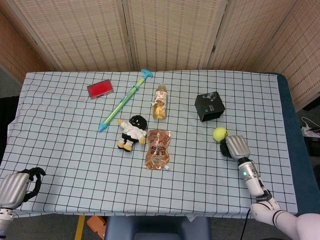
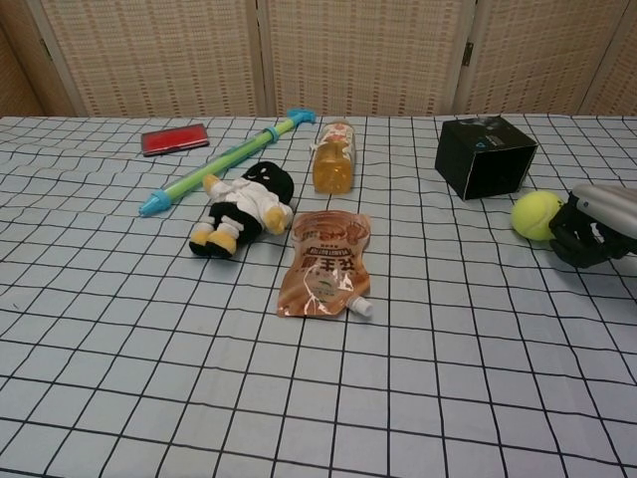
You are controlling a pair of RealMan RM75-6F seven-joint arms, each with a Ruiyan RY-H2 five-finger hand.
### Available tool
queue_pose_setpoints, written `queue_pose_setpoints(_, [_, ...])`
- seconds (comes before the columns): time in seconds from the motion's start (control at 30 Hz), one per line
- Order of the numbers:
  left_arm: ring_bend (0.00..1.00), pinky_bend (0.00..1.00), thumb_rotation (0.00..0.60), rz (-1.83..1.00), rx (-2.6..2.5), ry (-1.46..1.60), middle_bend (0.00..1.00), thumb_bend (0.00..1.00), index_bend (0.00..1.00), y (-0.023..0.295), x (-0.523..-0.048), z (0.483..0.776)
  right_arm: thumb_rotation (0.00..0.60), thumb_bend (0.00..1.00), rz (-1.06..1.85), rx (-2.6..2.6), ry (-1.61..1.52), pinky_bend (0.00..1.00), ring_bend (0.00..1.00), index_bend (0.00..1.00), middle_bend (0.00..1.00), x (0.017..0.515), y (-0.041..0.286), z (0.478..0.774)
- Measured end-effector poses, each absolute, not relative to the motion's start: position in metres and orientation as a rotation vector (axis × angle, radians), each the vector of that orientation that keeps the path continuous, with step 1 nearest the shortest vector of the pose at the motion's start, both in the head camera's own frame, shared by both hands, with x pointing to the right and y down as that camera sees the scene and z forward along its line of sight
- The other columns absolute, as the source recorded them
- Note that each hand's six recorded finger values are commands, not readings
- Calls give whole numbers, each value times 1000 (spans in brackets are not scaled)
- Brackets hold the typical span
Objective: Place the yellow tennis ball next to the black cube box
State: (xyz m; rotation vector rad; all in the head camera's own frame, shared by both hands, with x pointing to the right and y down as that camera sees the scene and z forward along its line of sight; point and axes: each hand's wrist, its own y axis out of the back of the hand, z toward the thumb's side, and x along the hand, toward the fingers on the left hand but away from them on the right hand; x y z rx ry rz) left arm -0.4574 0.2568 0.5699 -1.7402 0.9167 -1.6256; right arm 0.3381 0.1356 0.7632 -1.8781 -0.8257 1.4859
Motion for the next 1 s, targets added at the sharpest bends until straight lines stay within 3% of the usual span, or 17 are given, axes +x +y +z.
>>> queue_pose_setpoints(1.0, [489, 595, 600, -1629, -1742, 922, 489, 581, 439, 256, -458, 570, 600, 814, 1472, -1881, -846, 902, 689, 849, 803, 325, 113, 779])
